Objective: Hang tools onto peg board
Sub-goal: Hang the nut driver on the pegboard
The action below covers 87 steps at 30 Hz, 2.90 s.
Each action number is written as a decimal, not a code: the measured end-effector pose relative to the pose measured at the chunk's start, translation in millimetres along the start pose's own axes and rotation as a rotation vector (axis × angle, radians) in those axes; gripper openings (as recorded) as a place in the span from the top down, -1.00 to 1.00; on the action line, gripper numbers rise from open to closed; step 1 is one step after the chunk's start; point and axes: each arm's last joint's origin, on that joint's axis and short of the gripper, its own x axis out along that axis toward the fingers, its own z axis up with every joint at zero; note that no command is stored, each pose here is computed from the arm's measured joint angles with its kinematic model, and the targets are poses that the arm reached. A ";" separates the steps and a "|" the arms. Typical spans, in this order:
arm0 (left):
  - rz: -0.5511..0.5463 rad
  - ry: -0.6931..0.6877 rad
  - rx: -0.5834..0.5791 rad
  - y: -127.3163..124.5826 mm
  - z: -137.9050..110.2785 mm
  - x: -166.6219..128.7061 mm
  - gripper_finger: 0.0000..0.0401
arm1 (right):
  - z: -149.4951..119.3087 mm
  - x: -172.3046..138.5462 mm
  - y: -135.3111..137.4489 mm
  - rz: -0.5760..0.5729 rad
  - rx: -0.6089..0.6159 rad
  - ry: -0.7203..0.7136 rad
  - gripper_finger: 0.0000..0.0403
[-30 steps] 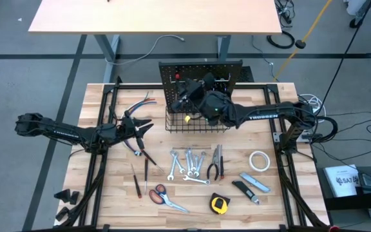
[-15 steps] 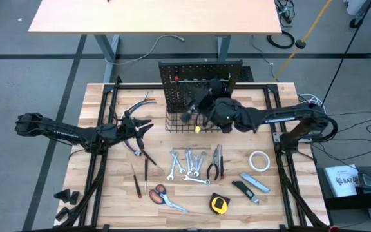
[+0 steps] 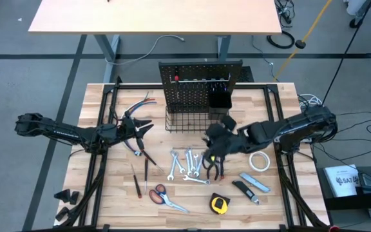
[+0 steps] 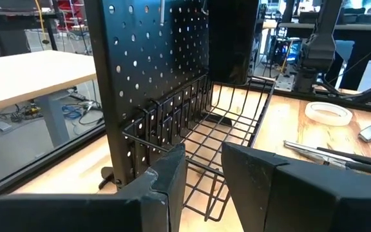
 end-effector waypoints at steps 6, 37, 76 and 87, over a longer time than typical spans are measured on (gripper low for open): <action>0.000 -0.003 -0.003 0.0 0.4 0.0 0.47 | -39.7 8.7 0.7 -0.009 0.091 0.239 0.52; -0.344 -0.019 0.020 -13.4 16.3 0.8 0.47 | -134.8 65.9 -5.0 0.536 -1.598 0.241 0.53; -0.690 0.050 0.335 -125.2 12.6 71.5 0.47 | -162.4 105.7 -14.5 0.569 -1.723 0.413 0.53; -0.671 0.044 0.336 -123.2 13.3 76.7 0.47 | -168.5 113.0 -14.3 0.570 -1.667 0.436 0.66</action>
